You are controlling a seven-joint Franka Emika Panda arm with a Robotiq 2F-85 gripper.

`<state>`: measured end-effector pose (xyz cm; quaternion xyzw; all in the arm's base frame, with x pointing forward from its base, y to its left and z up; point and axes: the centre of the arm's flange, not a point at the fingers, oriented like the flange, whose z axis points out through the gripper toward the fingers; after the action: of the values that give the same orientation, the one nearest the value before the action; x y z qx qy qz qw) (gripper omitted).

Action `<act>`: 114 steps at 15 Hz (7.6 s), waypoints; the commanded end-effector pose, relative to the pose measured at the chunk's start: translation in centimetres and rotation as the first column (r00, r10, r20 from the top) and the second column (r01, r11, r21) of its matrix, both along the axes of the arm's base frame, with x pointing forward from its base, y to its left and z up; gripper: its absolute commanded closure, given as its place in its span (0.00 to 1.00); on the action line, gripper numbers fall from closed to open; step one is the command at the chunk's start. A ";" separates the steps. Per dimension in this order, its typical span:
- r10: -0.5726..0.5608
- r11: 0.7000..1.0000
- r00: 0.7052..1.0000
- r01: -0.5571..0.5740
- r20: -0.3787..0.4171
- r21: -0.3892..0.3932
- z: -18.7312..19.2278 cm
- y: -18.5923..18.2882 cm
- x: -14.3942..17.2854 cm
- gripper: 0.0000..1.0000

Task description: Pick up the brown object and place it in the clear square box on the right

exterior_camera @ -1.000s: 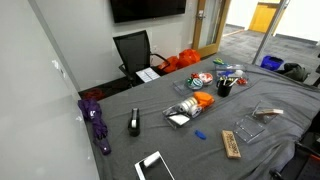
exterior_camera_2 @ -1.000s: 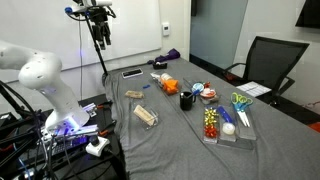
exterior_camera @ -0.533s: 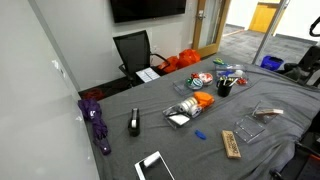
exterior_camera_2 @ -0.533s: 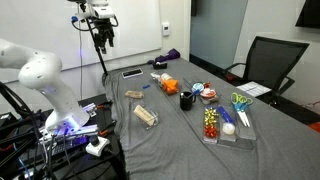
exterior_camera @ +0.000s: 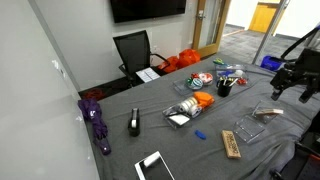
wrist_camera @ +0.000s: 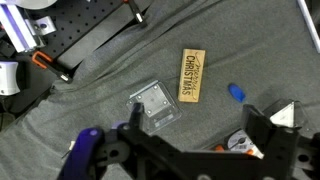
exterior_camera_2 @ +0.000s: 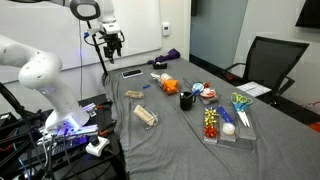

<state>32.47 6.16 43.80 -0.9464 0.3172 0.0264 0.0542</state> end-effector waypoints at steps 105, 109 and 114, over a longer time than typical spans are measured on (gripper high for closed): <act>-0.219 0.976 0.970 0.217 -0.106 -0.027 -16.8 2.0 7.1 0.68; -0.268 0.963 0.953 0.269 -0.140 -0.016 -15.2 -2.1 8.3 0.68; -0.301 0.951 0.941 0.309 -0.158 0.027 -13.9 -7.8 9.4 0.68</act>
<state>41.21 1.57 28.63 -0.8806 0.4636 0.0871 0.0456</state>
